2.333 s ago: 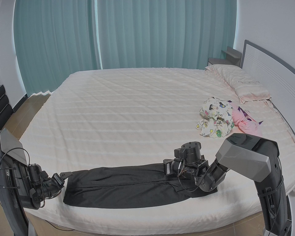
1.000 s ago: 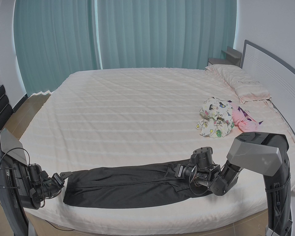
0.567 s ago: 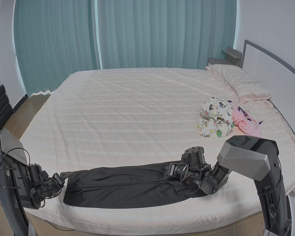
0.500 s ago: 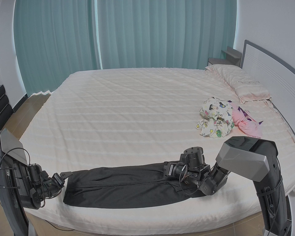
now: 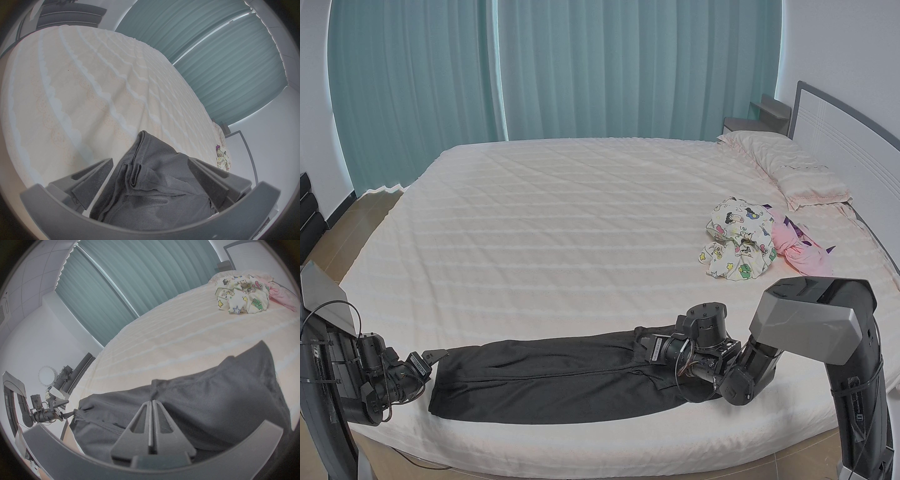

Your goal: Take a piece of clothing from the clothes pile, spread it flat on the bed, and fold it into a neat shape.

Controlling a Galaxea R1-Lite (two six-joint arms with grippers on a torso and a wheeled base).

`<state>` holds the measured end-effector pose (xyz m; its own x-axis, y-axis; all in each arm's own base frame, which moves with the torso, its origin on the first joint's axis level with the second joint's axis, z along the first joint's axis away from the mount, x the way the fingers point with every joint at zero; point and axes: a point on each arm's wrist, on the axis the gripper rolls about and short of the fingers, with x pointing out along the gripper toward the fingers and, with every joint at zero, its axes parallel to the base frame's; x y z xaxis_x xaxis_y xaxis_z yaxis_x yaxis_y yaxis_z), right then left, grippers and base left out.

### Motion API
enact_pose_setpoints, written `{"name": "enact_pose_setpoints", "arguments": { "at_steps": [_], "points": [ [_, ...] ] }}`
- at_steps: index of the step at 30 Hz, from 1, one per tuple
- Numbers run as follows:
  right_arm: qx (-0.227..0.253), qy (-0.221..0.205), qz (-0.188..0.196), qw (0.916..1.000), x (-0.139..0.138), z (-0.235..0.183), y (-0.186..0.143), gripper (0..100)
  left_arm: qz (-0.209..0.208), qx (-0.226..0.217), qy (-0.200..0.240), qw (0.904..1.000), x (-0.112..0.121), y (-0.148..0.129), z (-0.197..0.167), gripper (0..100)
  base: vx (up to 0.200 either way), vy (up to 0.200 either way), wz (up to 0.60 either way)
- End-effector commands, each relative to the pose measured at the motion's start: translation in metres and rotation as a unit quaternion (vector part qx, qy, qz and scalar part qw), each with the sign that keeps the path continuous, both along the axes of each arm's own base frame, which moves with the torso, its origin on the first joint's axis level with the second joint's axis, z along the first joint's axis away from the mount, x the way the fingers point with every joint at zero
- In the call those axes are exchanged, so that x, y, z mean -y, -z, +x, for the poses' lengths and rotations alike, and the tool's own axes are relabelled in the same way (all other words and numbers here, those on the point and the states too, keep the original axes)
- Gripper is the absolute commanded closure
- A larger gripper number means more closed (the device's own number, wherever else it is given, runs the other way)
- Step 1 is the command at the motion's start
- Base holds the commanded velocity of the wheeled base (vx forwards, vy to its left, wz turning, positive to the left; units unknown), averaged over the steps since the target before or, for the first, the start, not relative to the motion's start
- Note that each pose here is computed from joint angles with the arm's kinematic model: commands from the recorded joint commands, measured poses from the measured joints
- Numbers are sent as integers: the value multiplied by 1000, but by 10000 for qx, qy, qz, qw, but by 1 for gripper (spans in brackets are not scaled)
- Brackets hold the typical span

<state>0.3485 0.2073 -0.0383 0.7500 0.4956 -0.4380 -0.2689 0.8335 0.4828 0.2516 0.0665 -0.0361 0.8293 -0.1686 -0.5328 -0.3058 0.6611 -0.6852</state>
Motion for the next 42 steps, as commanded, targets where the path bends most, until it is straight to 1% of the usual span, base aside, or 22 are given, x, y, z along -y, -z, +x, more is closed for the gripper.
{"name": "enact_pose_setpoints", "arguments": {
  "at_steps": [1,5,6,9,11,16,17,19,25,30,32,33,34,35,36,37,39,40,42],
  "points": [
    [222,114,120,9996,12,0,-27,100,11,55,-3,10000,0,0,1,0,0,0,0],
    [240,233,135,9994,22,0,-34,100,43,53,-47,10000,-1,0,1,0,0,0,0],
    [140,355,77,9992,32,1,-31,100,43,37,-53,10000,-1,0,1,0,0,0,0],
    [-39,535,-12,9986,46,5,-18,100,52,46,-49,10000,-1,0,1,0,0,0,0],
    [-168,622,-16,9979,51,7,-8,100,45,45,-53,10000,-1,0,1,0,0,0,0],
    [-338,686,-73,9970,57,9,-6,100,43,37,-53,10000,-1,0,1,0,0,0,0],
    [-594,727,-194,9954,61,8,-3,100,43,37,-53,10000,-1,0,1,0,0,0,0],
    [-700,797,-221,9941,66,9,-1,100,43,37,-53,10000,-1,0,1,0,0,0,0],
    [-805,915,-247,9922,77,9,2,100,45,45,-53,10000,-1,0,1,0,0,0,0],
    [-814,978,-297,9914,80,4,2,100,45,45,-53,10000,-1,0,1,0,0,0,0],
    [-682,993,-219,9925,83,-1,-12,100,45,45,-53,10000,-1,0,1,0,0,0,0],
    [-682,993,-219,9925,83,-1,-12,100,45,45,-53,10000,-1,0,1,0,0,0,0],
    [-647,1010,-152,9927,88,-7,-21,100,45,45,-53,10000,-1,0,1,0,0,0,0],
    [-647,1010,-152,9927,88,-7,-21,100,45,45,-53,10000,-1,0,1,0,0,0,0],
    [-667,1135,-13,9913,93,-9,-25,100,35,49,-61,10000,-1,0,2,0,0,0,0],
    [-667,1135,-13,9913,93,-9,-25,100,35,49,-61,10000,-1,0,2,0,0,0,0],
    [-681,1209,90,9903,103,-9,-23,100,35,49,-61,10000,-1,0,2,0,0,0,0],
    [-677,1214,119,9902,106,-9,-22,0,35,49,-61,10000,-1,0,2,0,0,0,0],
    [-671,1146,165,9910,110,-11,-20,0,41,51,-57,10000,-1,0,2,0,0,0,0]
  ]
}}
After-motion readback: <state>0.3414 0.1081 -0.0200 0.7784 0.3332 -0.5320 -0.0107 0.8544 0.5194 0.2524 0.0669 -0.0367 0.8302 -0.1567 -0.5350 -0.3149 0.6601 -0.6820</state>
